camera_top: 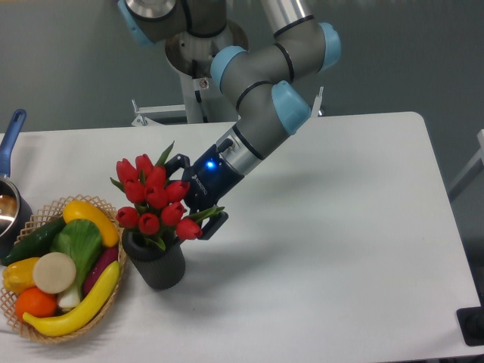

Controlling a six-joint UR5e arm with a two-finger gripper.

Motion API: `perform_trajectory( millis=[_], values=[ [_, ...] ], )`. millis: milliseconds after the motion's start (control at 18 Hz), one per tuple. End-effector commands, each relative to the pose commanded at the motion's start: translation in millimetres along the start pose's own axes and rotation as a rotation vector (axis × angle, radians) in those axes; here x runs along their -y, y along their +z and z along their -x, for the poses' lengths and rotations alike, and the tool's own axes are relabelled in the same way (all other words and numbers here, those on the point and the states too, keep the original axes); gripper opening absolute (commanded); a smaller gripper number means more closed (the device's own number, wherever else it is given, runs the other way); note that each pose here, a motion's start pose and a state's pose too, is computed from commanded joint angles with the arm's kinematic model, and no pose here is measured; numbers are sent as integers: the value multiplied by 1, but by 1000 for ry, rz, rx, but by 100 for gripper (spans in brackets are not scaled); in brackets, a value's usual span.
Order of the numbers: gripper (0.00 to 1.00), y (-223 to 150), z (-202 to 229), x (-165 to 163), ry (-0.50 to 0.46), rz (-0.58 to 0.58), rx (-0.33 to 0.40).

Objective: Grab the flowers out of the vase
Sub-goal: 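Close the gripper on the tulip bouquet stems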

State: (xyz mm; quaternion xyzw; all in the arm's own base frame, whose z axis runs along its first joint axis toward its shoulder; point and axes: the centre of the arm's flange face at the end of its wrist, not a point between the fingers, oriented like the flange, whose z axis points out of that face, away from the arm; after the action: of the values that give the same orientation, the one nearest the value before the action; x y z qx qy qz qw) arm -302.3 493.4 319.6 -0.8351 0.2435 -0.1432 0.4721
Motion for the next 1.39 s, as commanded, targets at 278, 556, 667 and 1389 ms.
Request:
perform_trajectory(
  millis=[278, 556, 667, 1389],
  values=[
    [100, 8, -4, 3, 5, -1, -16],
    [80, 14, -9, 8, 25, 0, -24],
    [66, 15, -10, 9, 27, 0, -24],
    [40, 13, -10, 11, 28, -4, -19]
  ],
)
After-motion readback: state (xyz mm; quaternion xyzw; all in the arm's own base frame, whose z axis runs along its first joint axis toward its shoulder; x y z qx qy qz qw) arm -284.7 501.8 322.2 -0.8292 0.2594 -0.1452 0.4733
